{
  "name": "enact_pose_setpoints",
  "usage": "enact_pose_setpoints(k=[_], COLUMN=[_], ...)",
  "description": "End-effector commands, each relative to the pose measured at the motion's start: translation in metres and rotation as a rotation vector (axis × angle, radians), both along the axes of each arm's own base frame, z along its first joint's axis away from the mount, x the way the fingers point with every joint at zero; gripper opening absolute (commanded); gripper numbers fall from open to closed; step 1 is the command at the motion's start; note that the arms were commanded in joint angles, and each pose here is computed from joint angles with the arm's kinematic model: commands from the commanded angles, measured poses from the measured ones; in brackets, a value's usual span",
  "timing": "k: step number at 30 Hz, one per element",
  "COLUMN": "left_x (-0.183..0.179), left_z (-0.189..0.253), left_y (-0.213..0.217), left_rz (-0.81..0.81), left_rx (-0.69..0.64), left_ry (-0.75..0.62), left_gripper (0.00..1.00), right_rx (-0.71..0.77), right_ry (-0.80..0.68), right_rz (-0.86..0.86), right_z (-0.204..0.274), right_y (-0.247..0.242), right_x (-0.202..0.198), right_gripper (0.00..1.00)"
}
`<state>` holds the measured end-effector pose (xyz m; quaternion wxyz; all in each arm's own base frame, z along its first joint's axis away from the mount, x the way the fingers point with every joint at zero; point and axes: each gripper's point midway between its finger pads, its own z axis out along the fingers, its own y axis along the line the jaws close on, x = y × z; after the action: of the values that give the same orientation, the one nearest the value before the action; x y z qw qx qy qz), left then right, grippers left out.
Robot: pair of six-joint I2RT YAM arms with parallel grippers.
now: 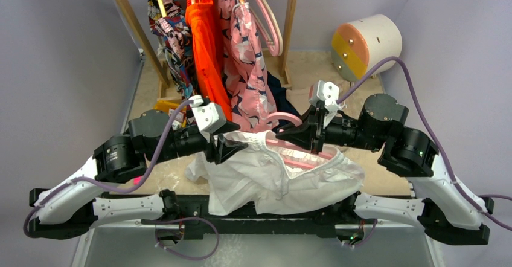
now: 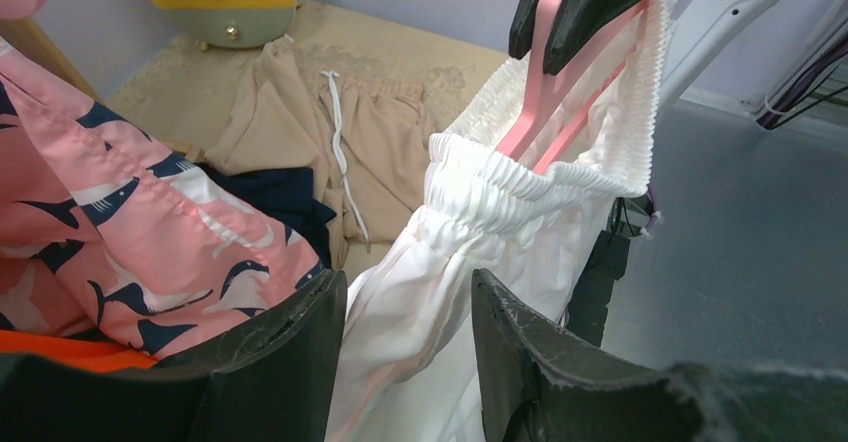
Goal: Place the shorts on the hanger
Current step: Adjust the shorts on the hanger.
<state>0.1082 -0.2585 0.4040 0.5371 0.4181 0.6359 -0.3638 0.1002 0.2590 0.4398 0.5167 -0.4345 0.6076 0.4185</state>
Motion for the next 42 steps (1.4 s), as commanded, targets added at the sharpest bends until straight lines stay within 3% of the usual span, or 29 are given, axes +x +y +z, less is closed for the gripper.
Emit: enact_pose_setpoints(k=[1, 9, 17, 26, 30, 33, 38, 42], left_x=[0.003, 0.001, 0.0, -0.003, -0.004, -0.005, -0.007, -0.011], left_z=[0.008, 0.004, 0.014, 0.027, 0.022, 0.016, 0.032, 0.05], left_y=[-0.004, -0.001, 0.016, 0.035, 0.039, 0.041, 0.039, 0.025], left_rz=[-0.002, -0.007, 0.035, 0.072, 0.077, 0.079, 0.069, 0.016], left_rx=[-0.028, -0.027, -0.083, -0.156, -0.142, -0.133, -0.189, -0.223], left_ry=[-0.037, -0.033, -0.039, -0.042, -0.031, -0.019, -0.023, -0.03], left_gripper=[0.45, 0.17, 0.05, 0.08, 0.0, 0.0, 0.37, 0.48], right_rx=[0.135, 0.139, 0.13, 0.129, 0.138, 0.144, 0.134, 0.135], right_ry=[-0.061, -0.061, -0.055, -0.056, -0.062, -0.065, -0.06, -0.06], right_rz=[0.027, 0.013, -0.014, -0.029, -0.039, -0.039, -0.034, -0.022], right_z=[0.041, 0.04, 0.035, 0.036, 0.038, 0.041, 0.038, 0.037], right_y=[-0.004, -0.007, -0.009, -0.008, -0.009, -0.011, -0.008, -0.004], right_x=[-0.009, -0.008, -0.004, 0.0, 0.001, 0.0, 0.001, 0.001], right_gripper=[0.0, 0.0, 0.0, 0.0, 0.0, 0.0, 0.0, 0.0])
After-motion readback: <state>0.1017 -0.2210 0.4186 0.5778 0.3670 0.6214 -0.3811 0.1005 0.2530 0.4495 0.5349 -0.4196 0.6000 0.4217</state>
